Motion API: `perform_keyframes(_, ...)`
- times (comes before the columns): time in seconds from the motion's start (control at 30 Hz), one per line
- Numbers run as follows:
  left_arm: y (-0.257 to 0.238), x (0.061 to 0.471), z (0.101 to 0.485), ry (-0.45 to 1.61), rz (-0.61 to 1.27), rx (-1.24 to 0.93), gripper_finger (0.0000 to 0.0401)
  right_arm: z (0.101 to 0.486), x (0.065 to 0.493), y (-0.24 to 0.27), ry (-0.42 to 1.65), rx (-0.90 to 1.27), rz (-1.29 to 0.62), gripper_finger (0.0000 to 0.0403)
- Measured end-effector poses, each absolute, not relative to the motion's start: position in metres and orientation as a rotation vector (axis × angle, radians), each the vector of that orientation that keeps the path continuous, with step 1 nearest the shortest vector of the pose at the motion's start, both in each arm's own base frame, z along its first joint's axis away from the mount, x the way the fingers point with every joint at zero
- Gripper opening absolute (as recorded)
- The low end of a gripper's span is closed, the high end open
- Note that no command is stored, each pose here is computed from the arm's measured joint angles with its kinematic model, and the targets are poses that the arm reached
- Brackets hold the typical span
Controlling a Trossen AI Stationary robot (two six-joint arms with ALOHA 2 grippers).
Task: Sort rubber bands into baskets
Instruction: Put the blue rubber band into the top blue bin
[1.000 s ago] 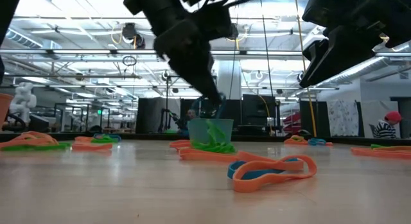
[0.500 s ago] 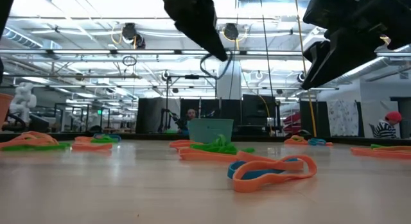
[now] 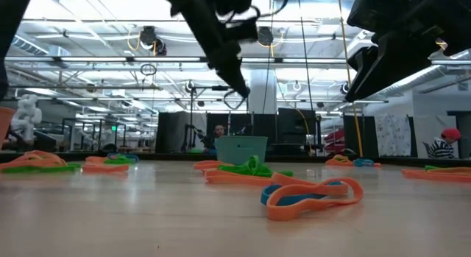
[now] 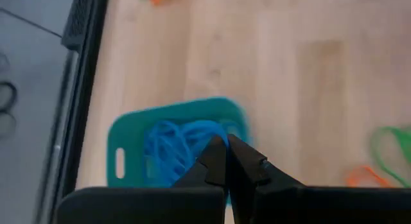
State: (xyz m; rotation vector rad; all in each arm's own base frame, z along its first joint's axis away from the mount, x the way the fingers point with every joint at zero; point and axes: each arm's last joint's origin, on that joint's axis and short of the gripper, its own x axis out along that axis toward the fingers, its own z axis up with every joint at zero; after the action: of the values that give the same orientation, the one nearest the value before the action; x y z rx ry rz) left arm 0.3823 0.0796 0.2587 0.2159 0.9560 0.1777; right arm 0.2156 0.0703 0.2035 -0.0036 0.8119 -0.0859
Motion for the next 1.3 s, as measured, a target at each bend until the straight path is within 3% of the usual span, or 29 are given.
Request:
perform_keyframes(0.2, 0.124, 0.381, 0.241, 0.939, 0.121, 0.013, 0.0003, 0.203, 0.215, 0.07, 0.817, -0.01, -0.084, 0.0146)
perform_keyframes(0.47, 0.139, 0.385, 0.218, 0.99, 0.215, -0.034, 0.0025, 0.203, 0.215, 0.07, 0.825, -0.03, -0.078, 0.0146)
perform_keyframes(0.9, 0.136, 0.388, 0.218, 0.982, 0.208, -0.029, 0.0128, 0.203, 0.215, 0.07, 0.823, -0.033, -0.076, 0.0146)
perform_keyframes(1.07, 0.119, 0.378, 0.239, 1.018, 0.092, -0.165, 0.0136, 0.203, 0.215, 0.07, 0.821, -0.024, -0.08, 0.0146)
perform_keyframes(1.3, 0.049, 0.357, 0.282, 1.058, -0.001, -0.195, 0.0136, 0.205, 0.217, 0.071, 0.793, -0.011, -0.077, 0.0146)
